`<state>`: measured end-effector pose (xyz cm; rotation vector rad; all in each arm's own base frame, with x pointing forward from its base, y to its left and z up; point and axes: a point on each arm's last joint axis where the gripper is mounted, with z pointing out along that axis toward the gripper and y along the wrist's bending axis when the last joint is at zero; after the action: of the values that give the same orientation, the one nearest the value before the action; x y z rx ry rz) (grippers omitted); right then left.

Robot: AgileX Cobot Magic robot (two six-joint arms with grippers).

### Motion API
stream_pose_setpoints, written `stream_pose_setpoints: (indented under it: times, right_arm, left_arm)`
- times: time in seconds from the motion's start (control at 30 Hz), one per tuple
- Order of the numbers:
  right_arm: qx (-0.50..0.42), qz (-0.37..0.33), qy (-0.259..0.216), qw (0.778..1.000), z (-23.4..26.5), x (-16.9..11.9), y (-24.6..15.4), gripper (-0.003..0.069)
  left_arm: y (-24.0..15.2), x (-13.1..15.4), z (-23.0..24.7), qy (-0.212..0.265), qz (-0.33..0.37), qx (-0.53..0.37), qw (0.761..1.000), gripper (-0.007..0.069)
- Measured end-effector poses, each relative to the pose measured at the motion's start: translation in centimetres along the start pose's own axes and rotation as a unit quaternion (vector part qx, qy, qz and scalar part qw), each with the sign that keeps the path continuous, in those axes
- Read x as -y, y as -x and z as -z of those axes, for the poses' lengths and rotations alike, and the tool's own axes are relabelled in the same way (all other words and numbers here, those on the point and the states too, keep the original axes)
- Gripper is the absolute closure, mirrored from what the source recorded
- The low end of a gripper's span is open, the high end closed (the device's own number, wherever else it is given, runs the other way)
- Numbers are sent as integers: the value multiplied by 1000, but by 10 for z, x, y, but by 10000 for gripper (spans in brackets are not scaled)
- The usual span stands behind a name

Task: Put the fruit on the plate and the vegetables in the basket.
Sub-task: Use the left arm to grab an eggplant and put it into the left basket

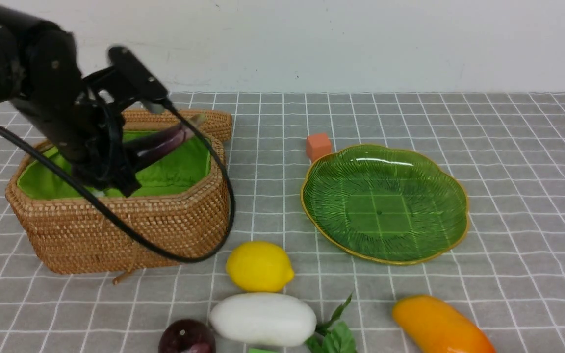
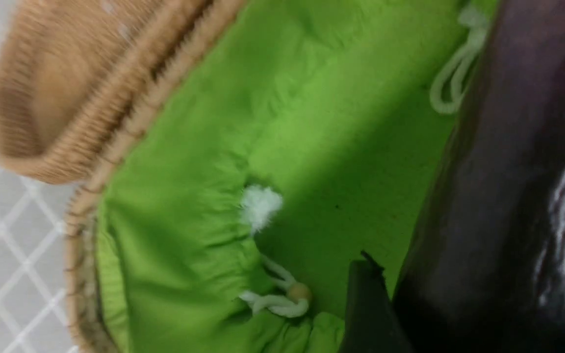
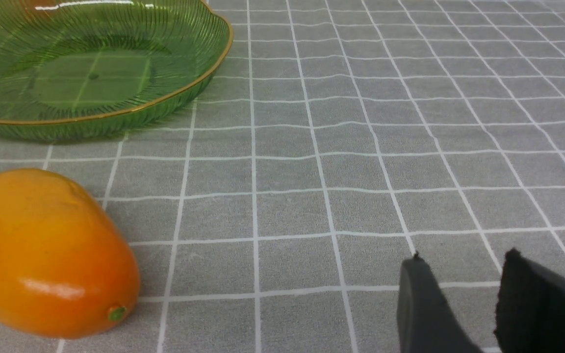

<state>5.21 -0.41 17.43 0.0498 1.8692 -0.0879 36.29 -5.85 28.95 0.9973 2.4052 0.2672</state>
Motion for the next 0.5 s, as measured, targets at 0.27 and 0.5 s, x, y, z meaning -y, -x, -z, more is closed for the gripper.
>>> stream_pose_setpoints:
  times: [0.27, 0.5]
  right_arm:
    - [0, 0, 0, 1000, 0, 0, 0, 419]
    - [0, 0, 0, 1000, 0, 0, 0, 419]
  left_arm:
    - [-3, -19, -16, 15, 11, 46, 999, 220]
    - [-2, -20, -31, 17, 33, 47, 998, 220]
